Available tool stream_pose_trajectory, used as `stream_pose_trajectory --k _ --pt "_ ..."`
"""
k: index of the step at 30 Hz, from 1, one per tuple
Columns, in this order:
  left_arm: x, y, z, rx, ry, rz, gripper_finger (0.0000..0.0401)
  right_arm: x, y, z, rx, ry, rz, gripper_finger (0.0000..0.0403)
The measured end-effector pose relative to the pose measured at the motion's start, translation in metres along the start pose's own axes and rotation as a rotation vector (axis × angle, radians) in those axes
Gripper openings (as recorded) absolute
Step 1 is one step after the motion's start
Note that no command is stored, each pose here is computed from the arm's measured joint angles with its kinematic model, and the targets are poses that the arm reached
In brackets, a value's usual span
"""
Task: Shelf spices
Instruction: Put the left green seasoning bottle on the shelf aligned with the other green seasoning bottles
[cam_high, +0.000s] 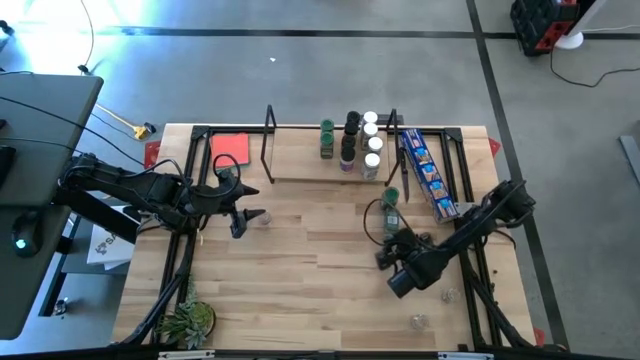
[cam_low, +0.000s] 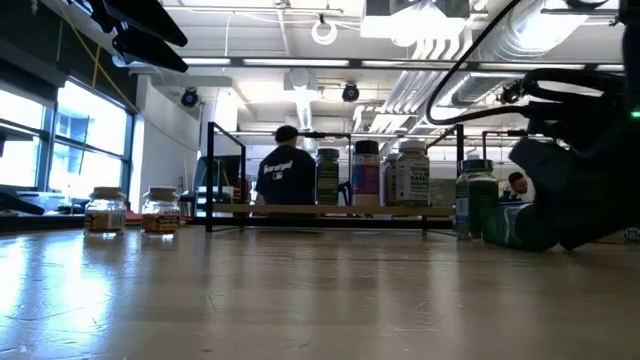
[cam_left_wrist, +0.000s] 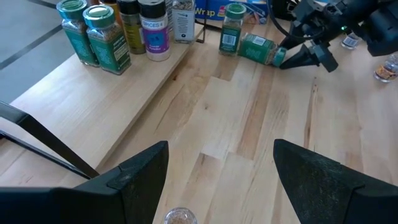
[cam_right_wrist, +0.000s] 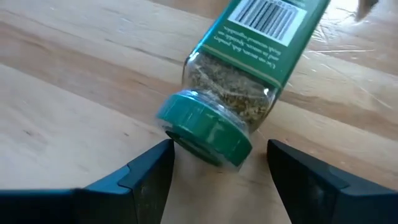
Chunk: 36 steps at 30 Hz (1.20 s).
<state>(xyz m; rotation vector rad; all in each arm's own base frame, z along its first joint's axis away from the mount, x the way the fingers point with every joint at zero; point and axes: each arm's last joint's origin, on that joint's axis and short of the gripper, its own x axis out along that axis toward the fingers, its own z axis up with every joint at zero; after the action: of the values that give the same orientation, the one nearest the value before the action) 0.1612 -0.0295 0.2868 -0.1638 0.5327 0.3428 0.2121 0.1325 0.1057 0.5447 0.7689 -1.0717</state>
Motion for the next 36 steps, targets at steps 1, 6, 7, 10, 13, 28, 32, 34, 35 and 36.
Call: stream_pose_trajectory --k 1,6,7,10,13,28,32,34,35,36 --pt "0.0 0.0 0.0 0.0 0.0 0.0 0.0286 0.0 0.001 0.001 0.005 0.001 0.002 0.0252" --pt "0.0 0.0 0.0 0.0 0.0 0.0 0.0286 -0.004 0.007 0.002 0.095 0.012 0.018 0.0252" --pt "0.0 0.0 0.0 0.0 0.0 0.0 0.0286 -0.004 0.007 0.002 0.132 0.017 0.019 0.0252" --pt "0.0 0.0 0.0 0.0 0.0 0.0 0.0286 -0.006 0.011 0.002 0.219 0.024 0.043 0.0252" --pt "0.0 0.0 0.0 0.0 0.0 0.0 0.0286 -0.006 0.018 0.002 0.26 0.01 0.098 0.0252" --pt "0.0 0.0 0.0 0.0 -0.001 0.001 0.0286 0.005 0.007 0.01 0.172 -0.054 -0.122 0.0252" --pt "0.0 0.0 0.0 0.0 -0.001 0.002 0.0286 -0.028 -0.003 0.017 0.092 -0.051 -0.32 0.0252" --pt "0.0 0.0 0.0 0.0 -0.001 0.002 0.0286 -0.045 -0.007 0.019 0.007 -0.063 -0.402 0.0252" --pt "0.0 0.0 0.0 0.0 0.0 0.002 0.0286 -0.054 -0.005 0.018 -0.027 -0.065 -0.388 0.0252" --pt "0.0 0.0 0.0 0.0 -0.001 0.002 0.0286 -0.062 -0.004 0.018 -0.062 -0.062 -0.37 0.0252"
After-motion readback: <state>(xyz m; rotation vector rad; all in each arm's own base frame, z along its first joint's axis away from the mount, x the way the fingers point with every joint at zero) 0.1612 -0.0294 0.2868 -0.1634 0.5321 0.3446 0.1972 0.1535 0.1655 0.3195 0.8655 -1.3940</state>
